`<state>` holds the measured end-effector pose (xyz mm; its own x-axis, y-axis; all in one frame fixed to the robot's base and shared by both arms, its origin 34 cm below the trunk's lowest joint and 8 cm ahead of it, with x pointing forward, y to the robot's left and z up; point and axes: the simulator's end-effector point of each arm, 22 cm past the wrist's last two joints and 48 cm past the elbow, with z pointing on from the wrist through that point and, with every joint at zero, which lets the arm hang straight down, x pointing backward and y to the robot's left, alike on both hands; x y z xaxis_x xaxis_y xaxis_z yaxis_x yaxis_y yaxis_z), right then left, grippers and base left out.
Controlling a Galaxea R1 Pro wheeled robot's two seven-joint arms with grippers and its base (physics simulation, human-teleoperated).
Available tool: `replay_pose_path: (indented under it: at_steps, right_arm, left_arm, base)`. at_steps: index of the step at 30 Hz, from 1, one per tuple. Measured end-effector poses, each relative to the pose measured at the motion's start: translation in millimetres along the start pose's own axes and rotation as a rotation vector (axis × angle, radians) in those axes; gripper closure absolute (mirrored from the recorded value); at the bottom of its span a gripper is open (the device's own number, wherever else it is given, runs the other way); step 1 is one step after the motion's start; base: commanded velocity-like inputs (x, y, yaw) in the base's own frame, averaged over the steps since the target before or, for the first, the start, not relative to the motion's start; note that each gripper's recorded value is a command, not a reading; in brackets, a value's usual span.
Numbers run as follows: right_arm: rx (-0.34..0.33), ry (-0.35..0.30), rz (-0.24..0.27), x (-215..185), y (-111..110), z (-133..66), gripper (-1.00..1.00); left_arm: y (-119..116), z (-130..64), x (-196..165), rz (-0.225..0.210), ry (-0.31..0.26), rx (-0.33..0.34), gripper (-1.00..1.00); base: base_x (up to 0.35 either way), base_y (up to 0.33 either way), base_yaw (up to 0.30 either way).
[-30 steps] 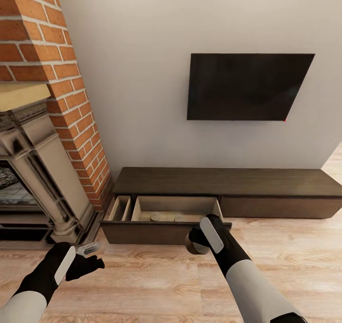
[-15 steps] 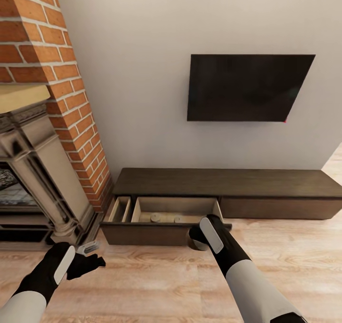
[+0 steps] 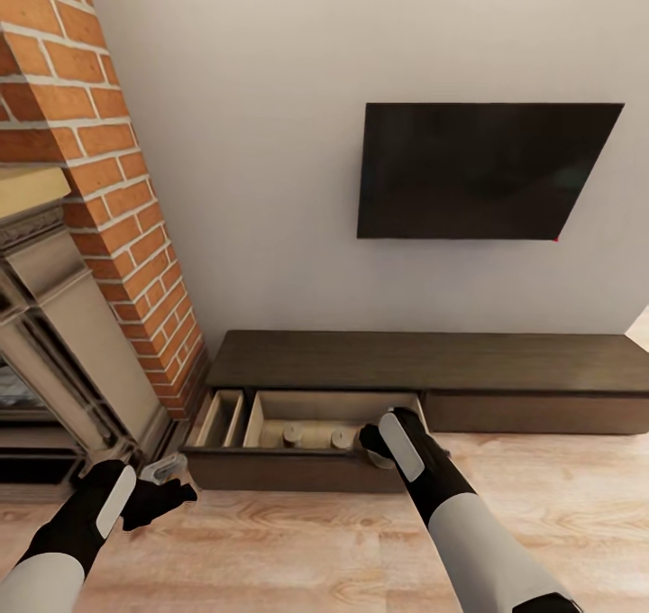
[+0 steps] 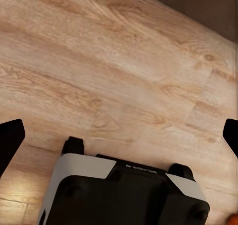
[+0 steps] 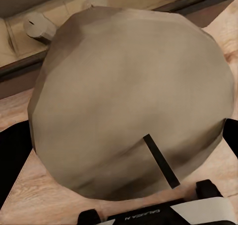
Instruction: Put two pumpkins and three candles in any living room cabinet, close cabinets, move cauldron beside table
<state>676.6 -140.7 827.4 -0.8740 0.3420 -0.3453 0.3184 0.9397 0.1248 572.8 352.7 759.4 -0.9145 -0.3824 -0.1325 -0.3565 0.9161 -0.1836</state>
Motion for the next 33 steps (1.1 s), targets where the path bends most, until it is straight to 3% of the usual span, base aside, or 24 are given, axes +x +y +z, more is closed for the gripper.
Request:
replay_pose_path:
  at_steps: [5, 8, 9, 11, 12, 14, 16, 23, 33]
  right_arm:
    - [-0.008, 0.017, 0.010, 3.2, 0.3, 0.5, 1.00]
    - [-0.011, 0.040, 0.016, 7.0, -1.5, 1.0, 1.00]
    - [-0.011, 0.063, 0.027, 10.0, -5.8, 1.7, 1.00]
    - [-0.017, 0.079, 0.054, 10.9, -9.6, 2.3, 1.00]
    - [-0.020, 0.088, 0.070, 11.2, -12.1, 2.8, 1.00]
    - [-0.028, 0.089, 0.087, 8.7, -16.6, 4.0, 1.00]
    - [-0.045, 0.080, 0.098, 1.9, -24.8, 6.1, 1.00]
    - [-0.081, 0.080, 0.102, -0.7, -23.4, 7.0, 1.00]
    - [-0.039, 0.135, 0.085, 22.8, -34.0, 18.5, 1.00]
  left_arm:
    - [-0.7, -0.2, 0.2, -0.001, 0.002, 0.005, -1.00]
    - [-13.8, -4.8, -2.4, -0.030, 0.004, 0.102, -1.00]
    - [-23.7, -18.9, -12.9, -0.070, -0.008, 0.241, -1.00]
    - [-35.0, -40.6, -26.5, -0.093, -0.030, 0.400, -1.00]
    - [-49.9, -57.7, -33.1, -0.099, -0.043, 0.527, -1.00]
    - [-66.8, -78.1, -37.9, -0.099, -0.055, 0.665, -1.00]
    - [-75.9, -91.5, -39.6, -0.098, -0.062, 0.748, -1.00]
    - [-81.4, -99.6, -40.4, -0.096, -0.066, 0.797, -1.00]
    - [-81.7, -99.8, -40.3, -0.096, -0.066, 0.799, -1.00]
  base:
    - [0.274, 0.000, 0.000]
    - [0.263, 0.000, 0.000]
    - [0.259, 0.000, 0.000]
    - [0.258, 0.000, 0.000]
    - [0.257, 0.000, 0.000]
    - [0.257, 0.000, 0.000]
    - [0.262, 0.000, 0.000]
    - [0.306, 0.000, 0.000]
    - [0.276, -0.041, 0.000]
